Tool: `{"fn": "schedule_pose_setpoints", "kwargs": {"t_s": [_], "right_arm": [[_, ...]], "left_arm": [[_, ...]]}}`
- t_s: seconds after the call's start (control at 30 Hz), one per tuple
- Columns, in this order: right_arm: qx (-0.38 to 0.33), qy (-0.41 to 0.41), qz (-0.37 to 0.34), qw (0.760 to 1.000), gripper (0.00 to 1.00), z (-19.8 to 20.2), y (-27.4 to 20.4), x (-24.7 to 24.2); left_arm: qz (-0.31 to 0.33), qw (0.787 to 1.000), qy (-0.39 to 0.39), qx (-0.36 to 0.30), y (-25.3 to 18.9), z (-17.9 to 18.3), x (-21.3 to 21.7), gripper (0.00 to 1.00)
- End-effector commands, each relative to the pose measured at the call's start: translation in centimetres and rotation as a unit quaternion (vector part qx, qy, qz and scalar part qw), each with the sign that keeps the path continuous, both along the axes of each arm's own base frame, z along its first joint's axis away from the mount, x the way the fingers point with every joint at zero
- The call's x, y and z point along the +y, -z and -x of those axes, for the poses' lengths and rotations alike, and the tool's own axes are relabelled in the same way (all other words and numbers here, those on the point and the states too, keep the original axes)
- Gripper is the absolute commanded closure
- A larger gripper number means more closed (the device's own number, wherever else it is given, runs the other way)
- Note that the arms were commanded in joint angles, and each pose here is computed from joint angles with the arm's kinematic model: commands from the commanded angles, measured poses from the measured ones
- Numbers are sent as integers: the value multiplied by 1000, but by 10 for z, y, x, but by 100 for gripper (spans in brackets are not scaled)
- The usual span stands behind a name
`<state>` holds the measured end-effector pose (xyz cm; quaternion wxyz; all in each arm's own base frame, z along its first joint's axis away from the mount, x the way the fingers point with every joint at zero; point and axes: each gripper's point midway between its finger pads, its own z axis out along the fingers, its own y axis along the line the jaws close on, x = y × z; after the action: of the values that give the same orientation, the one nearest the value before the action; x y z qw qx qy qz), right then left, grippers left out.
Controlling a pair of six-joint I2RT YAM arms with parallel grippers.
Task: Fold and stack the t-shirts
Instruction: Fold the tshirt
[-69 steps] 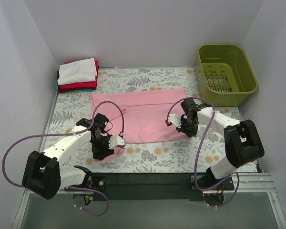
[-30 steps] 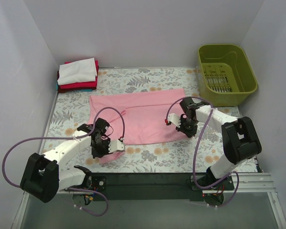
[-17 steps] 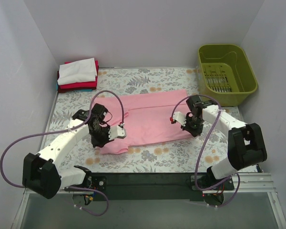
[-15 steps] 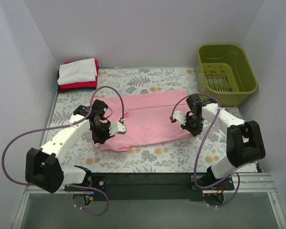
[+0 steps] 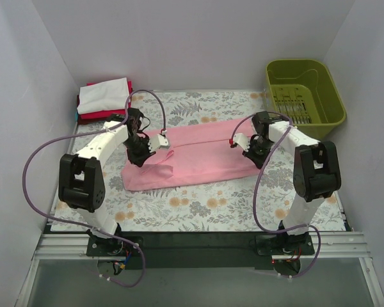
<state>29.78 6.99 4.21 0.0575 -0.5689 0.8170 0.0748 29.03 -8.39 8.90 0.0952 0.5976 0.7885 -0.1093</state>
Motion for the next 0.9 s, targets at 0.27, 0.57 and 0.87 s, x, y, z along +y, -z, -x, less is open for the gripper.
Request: {"fn": "schedule_pose_setpoints", "kwargs": {"t_s": [0.27,0.57,0.87], "right_arm": [[4,-12,-15,1000,99,-33,-8,3],[-12,-10,-20,1000,99,-52,-16,5],[-24,-6,-20,999,99,-71,-18,7]], "left_arm": [[9,999,17,-34,0,-68,-8,100],[9,998,21,-51,-5,-98,-7,100],[14,998,12,-56,-2,-117,0,100]]}}
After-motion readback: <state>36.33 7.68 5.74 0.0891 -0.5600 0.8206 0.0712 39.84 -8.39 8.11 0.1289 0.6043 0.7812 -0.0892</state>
